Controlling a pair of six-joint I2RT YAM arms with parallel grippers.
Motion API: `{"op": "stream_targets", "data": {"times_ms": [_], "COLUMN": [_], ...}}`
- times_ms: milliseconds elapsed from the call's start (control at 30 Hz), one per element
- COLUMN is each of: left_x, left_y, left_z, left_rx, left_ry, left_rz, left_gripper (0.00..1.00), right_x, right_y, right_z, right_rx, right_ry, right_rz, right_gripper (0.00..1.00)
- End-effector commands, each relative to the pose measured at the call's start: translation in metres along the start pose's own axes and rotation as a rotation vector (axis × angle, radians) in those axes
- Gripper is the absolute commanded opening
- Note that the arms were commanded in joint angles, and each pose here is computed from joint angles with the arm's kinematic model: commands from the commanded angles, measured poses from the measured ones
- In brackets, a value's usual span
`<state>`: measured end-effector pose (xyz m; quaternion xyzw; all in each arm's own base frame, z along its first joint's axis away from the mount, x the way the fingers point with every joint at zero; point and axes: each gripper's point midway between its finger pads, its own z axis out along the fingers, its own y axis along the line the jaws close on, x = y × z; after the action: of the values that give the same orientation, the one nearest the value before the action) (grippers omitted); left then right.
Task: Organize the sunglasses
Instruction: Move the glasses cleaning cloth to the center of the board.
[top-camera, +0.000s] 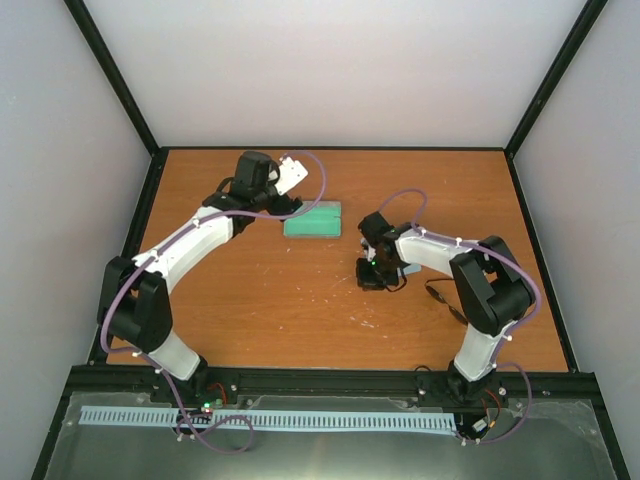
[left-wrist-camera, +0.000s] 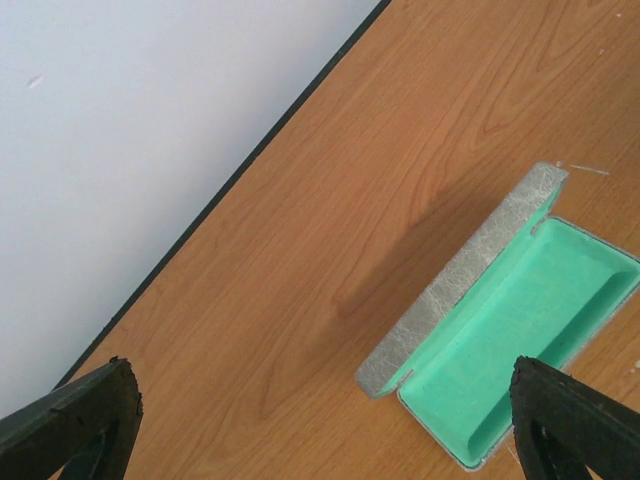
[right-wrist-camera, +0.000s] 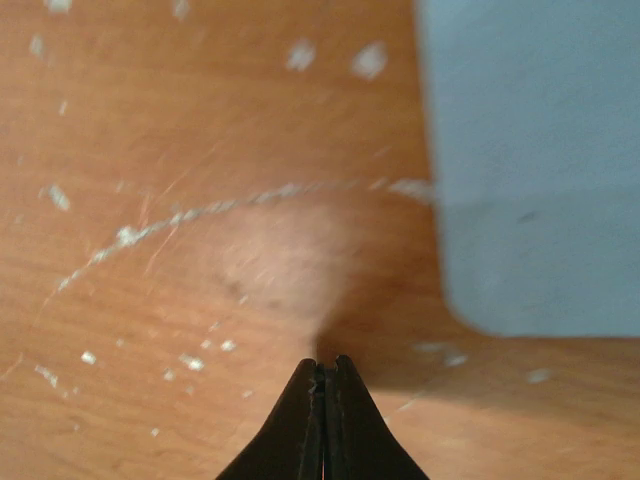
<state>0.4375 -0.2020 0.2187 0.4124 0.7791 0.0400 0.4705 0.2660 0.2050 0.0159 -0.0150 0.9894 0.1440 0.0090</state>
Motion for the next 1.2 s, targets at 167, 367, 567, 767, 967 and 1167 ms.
{"op": "stream_targets", "data": {"times_ms": [167, 367, 567, 767, 967, 1167], "left_x": [-0.010, -0.016, -0.016, -0.014, -0.012, -0.013], "left_y": [0.002, 0.009, 0.015, 0.014, 0.011, 0.008], "left_z": [-0.019, -0.018, -0.016, -0.014, -0.012, -0.008], "left_rx": [-0.010, -0.033, -0.056, -0.053, -0.041, -0.024], "left_ry": [-0.057, -0.055, -0.042, -0.026, -0.023, -0.031], "left_rz": [-0.058, -0.071, -0.082, -0.093, -0.097, -0.094], "left_gripper": [0.99, 0.99, 0.99, 0.99, 0.99, 0.99], "right_x": [0.005, -0.042, -0.061, -0.054, -0.025, 0.004], "right_y": [0.016, -0.023, -0.038, -0.040, -0.043, -0.029], "right_z": [-0.036, -0.069, -0.046, -0.019, -0.008, 0.011], "right_rx": [0.051, 0.127, 0.164, 0.151, 0.141, 0.126], "right_ry": [-0.143, -0.299, -0.245, -0.173, -0.098, -0.018], "right_rz": [-0.028, 0.022, -0.025, -0.037, -0.034, -0.078], "right_gripper": [0.03, 0.03, 0.03, 0.03, 0.03, 0.03]}}
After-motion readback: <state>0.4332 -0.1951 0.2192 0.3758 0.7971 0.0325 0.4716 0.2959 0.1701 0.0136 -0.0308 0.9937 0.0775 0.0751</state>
